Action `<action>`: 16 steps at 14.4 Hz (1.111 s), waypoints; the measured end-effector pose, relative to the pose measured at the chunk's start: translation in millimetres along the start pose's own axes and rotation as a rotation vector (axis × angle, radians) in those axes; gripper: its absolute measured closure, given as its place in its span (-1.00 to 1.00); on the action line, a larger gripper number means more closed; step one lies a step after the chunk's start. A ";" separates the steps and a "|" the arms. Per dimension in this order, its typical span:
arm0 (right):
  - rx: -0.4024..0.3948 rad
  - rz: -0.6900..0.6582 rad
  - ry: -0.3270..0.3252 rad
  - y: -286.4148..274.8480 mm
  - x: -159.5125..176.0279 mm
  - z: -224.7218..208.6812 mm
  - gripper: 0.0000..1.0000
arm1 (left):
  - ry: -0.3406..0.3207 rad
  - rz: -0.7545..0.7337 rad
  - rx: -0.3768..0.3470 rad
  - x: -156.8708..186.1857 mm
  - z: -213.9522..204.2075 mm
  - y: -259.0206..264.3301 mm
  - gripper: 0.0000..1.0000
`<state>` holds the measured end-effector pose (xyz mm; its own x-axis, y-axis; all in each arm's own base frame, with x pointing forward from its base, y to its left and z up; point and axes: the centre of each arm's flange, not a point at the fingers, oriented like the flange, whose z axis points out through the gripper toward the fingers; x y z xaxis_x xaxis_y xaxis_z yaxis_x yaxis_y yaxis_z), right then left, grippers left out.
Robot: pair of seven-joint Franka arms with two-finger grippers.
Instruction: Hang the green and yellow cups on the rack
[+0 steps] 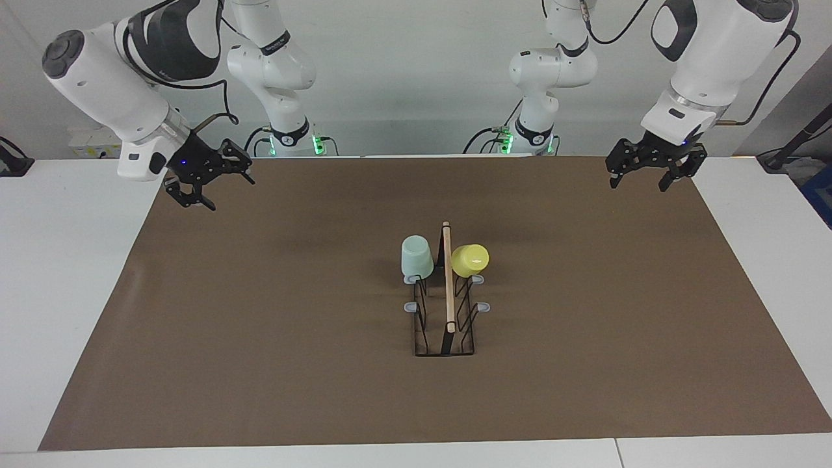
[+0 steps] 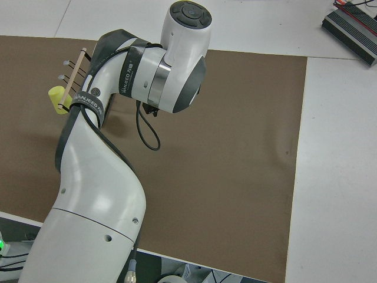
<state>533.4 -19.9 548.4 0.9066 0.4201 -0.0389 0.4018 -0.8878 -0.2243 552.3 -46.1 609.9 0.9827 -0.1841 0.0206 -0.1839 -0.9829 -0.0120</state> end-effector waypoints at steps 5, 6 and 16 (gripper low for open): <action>-0.052 0.102 -0.072 -44.8 6.9 -28.0 -1.00 | 0.000 0.001 0.000 0.0 0.0 0.5 -1.00; -0.055 0.137 -0.065 -51.9 8.9 -34.1 -1.00 | 0.000 0.001 0.000 0.1 0.0 0.6 -1.00; -0.173 0.318 0.069 -51.7 31.4 -44.7 -1.00 | 0.000 0.002 0.000 0.1 0.0 1.0 -1.00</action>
<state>546.9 30.8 602.2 0.9939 0.1099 -0.0127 0.1092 -0.9931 -0.0431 552.2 -47.1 609.9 0.9824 -0.1859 0.0206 -0.1857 -0.9825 -0.0120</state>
